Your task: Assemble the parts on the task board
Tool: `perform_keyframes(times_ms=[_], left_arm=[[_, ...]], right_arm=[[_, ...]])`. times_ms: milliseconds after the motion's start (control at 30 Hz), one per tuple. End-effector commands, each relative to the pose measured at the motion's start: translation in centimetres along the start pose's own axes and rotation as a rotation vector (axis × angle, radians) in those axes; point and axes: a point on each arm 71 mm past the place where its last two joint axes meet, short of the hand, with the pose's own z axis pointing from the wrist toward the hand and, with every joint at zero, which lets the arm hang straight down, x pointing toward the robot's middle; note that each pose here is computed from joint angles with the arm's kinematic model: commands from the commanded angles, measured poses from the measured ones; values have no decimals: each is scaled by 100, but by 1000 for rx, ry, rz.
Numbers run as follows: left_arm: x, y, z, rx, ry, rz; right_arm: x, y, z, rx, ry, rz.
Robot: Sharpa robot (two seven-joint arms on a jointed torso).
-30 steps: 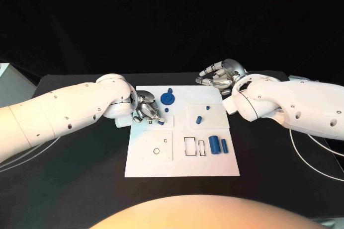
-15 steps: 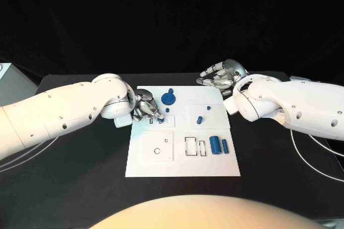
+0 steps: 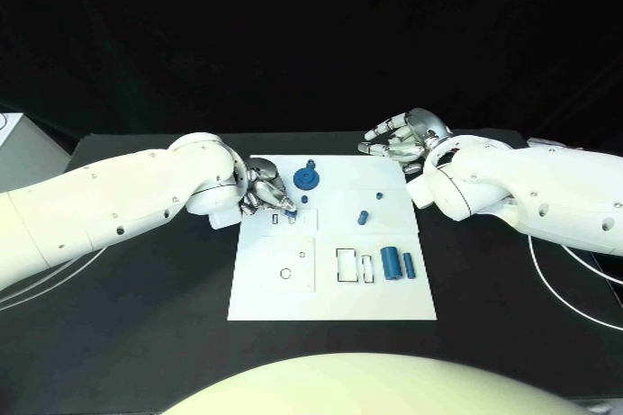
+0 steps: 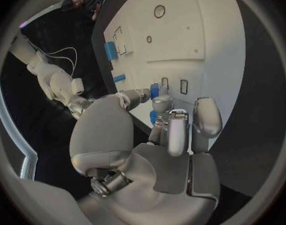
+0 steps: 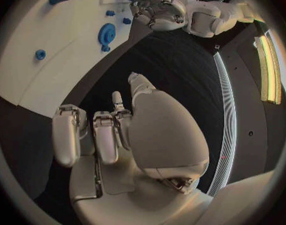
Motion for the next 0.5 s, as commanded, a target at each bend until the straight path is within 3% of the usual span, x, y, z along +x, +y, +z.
perform_keyframes(times_ms=[33, 500], left_arm=[[-8, -21, 11, -10, -25, 58], [22, -54, 49, -23, -19, 115]], right_arm=[[14, 4, 0, -8, 16, -11], [13, 2, -1, -8, 17, -11]])
